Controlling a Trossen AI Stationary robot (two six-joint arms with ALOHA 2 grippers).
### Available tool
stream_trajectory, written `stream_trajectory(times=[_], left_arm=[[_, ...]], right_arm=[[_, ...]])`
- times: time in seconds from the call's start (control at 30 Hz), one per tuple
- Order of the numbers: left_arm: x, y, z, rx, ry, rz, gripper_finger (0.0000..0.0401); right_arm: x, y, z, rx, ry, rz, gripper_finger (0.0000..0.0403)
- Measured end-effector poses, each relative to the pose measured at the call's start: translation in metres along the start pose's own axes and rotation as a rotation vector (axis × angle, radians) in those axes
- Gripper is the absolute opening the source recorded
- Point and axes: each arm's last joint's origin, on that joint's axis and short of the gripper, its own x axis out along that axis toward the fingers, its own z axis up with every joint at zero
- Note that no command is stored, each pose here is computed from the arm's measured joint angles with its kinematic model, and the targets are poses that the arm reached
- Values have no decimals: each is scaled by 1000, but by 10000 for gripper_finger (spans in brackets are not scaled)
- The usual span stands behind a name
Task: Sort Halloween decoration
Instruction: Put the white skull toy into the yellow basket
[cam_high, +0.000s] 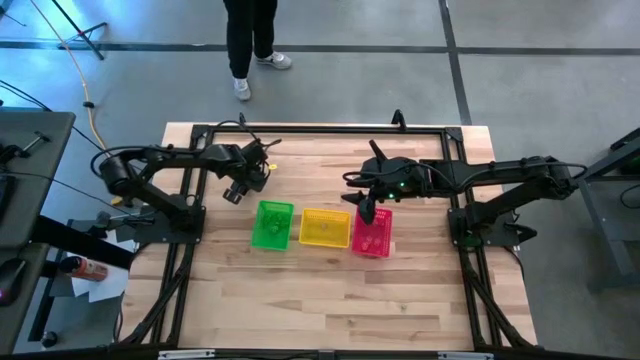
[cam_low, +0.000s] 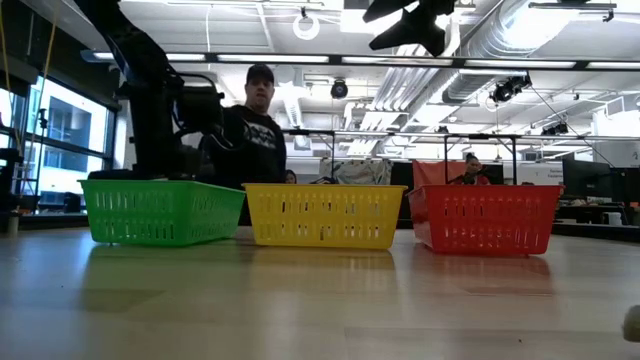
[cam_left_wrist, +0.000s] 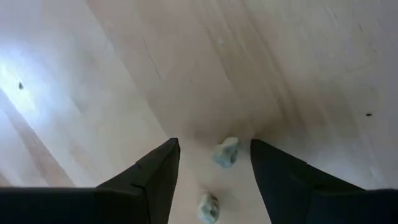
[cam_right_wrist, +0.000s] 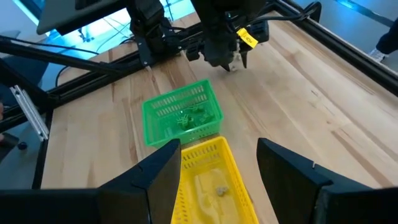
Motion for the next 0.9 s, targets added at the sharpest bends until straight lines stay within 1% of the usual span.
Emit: stream_trajectory(times=[0.1,0.3,0.43,0.6,0.77,0.9], left_arm=[[1,0,-2,14,-2,-15,165],[2,-1,-9,-18,-19,-59,86],[2,-1,-10,-37,-32,-71,51],[1,0,-9,-47,-29,-72,34],[-6,9,-6,-103,-23,-64,30],[-17,23,-3,-120,-22,-1,29]], right_arm=[[0,0,0,10,-6,-14,206],[0,-1,0,33,-9,-20,206],[0,-1,0,52,-9,-20,206],[0,-1,0,52,-9,-20,206],[0,-1,0,52,-9,-20,206],[0,-1,0,48,-9,-21,206]])
